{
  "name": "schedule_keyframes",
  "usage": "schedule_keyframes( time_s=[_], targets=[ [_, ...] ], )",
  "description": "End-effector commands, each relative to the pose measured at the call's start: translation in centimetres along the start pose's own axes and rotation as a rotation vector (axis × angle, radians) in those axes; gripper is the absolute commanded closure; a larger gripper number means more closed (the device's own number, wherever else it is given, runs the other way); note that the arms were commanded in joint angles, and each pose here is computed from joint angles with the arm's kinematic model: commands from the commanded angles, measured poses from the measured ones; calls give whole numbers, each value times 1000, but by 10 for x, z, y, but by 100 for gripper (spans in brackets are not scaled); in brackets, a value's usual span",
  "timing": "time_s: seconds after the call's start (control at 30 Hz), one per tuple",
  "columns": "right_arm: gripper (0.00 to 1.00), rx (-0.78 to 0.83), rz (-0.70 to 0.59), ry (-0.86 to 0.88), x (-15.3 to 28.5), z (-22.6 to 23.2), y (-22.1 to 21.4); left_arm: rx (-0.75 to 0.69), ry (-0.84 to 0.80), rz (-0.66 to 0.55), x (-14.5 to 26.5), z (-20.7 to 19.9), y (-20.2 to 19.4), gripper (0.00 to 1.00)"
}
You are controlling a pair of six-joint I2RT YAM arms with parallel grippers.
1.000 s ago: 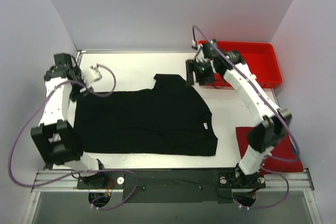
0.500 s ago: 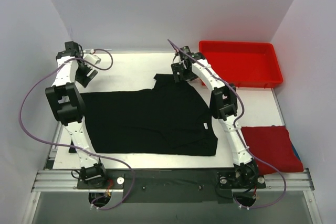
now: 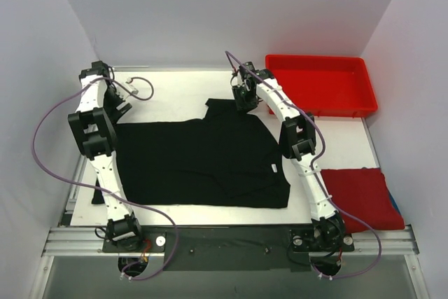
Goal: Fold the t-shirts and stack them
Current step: Grap the side of the flattened tshirt furthest away from the robot with both arms
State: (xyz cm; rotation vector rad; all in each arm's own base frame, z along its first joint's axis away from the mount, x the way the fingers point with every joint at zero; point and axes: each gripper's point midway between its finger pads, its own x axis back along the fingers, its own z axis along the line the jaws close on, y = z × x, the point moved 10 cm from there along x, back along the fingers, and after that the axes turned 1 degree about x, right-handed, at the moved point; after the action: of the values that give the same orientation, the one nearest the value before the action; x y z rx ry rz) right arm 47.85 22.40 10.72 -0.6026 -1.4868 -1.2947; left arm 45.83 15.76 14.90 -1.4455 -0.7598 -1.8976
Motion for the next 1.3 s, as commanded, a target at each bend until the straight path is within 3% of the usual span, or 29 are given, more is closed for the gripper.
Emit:
schedule_keyframes(
  time_s=[0.0, 0.07, 0.27, 0.43, 0.63, 0.8, 0.87, 0.93, 0.97, 1.07, 1.27],
  targets=[
    [85, -23, 139, -10, 1, 4, -23, -141, -87, 60, -1, 0, -12, 11],
    [100, -31, 121, -11, 10, 4, -20, -168, -86, 29, 4, 1, -9, 11],
    [100, -13, 41, 51, 43, 10, -12, -272, -93, -20, 12, 4, -6, 13],
    [100, 2, -56, 83, 79, 16, -3, -383, -312, 61, 4, -14, -19, 15],
    [100, 41, -66, 88, 95, 28, -7, -350, -173, 48, -18, 1, -7, 15],
    [100, 31, -79, 107, 113, 32, -10, -454, -289, 137, -25, -11, -19, 16],
    [100, 28, -96, 102, 123, 32, -10, -478, -358, 181, -30, -19, -27, 22],
    [100, 27, -112, 96, 132, 32, -10, -469, -372, 185, -34, -23, -27, 42],
    [100, 25, -111, 94, 133, 32, -11, -436, -358, 186, -35, -23, -27, 61],
    [100, 25, -123, 91, 145, 34, -14, -400, -341, 149, -28, -22, -25, 100],
    [100, 33, -98, 85, 174, 32, -42, -318, -135, 56, 17, -13, -21, 100]
  ],
)
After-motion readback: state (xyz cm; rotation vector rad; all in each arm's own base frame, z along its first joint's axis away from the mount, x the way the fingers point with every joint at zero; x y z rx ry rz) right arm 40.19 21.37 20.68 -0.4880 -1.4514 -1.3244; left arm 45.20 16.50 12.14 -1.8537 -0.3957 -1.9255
